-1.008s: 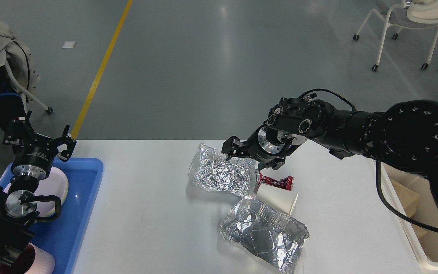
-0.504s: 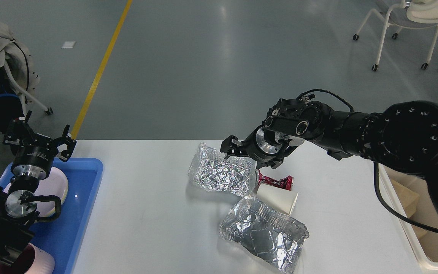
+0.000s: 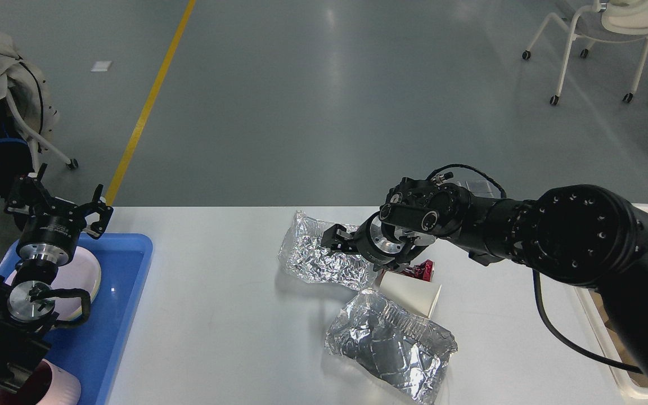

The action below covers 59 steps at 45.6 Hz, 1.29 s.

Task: Tidy desktop
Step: 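Lower the right gripper and close it on the foil piece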

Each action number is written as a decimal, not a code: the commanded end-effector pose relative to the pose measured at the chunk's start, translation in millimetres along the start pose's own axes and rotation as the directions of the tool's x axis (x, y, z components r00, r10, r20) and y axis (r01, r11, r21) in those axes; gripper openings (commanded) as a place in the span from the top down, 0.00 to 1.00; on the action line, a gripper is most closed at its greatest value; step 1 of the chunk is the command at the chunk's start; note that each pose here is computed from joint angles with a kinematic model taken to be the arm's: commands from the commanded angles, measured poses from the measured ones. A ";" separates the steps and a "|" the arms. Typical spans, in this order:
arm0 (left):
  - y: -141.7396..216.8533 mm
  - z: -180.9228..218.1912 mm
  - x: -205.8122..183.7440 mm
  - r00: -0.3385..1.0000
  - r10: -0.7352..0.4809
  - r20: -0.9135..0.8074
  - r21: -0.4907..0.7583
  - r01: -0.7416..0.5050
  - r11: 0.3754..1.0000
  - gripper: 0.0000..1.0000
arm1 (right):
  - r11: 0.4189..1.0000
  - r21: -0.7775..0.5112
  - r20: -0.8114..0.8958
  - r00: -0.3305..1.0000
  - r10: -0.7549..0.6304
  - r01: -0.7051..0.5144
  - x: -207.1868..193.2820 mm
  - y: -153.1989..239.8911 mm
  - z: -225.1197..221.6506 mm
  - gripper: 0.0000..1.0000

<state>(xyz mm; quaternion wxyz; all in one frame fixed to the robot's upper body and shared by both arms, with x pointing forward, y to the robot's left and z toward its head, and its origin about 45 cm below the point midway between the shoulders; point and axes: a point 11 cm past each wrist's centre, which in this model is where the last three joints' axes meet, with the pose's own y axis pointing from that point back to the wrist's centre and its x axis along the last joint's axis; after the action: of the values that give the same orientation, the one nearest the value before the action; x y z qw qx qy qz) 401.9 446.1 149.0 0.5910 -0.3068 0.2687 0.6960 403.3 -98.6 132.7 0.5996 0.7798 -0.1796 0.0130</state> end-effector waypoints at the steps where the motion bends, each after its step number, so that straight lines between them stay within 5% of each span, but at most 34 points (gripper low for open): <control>1: 0.1 0.1 0.2 1.000 0.000 0.000 0.000 0.000 1.000 0.02 | 0.999 -0.005 0.032 0.999 0.038 -0.038 5.8 -5.5 7.6 0.00; 23: 0.1 -0.6 0.0 1.000 0.000 -0.001 0.001 0.000 1.000 0.02 | 0.990 -0.072 0.140 0.982 0.129 -0.120 1.0 -37.4 56.9 0.01; 37: 0.1 0.1 0.2 1.000 0.000 0.000 0.000 0.000 1.000 0.02 | 0.985 -0.082 0.145 0.976 0.161 -0.150 -3.5 -43.8 59.4 0.47; 41: 0.1 0.2 0.2 1.000 0.000 0.000 0.000 0.000 1.000 0.02 | 0.985 -0.084 0.143 0.976 0.163 -0.152 -4.9 -45.3 59.7 0.67; 45: 0.1 0.1 0.2 1.000 0.000 0.000 0.000 0.000 1.000 0.02 | 0.984 -0.083 0.144 0.975 0.166 -0.156 -5.2 -46.4 58.9 0.74; 48: 0.1 -0.6 0.0 1.000 0.000 -0.001 0.001 0.000 1.000 0.02 | 0.985 -0.081 0.146 0.975 0.166 -0.155 -5.9 -46.9 57.8 1.00; 59: 0.1 0.2 0.2 1.000 0.000 0.000 0.000 0.000 1.000 0.02 | 0.985 -0.079 0.144 0.976 0.163 -0.153 -6.4 -46.2 55.3 1.00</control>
<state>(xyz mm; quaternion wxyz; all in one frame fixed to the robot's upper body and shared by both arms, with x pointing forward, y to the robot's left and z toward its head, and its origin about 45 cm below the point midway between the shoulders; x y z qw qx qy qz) 401.7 446.2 148.8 0.5909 -0.3066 0.2688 0.6961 400.8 -140.7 71.8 0.6076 0.7400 -0.2884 -0.0041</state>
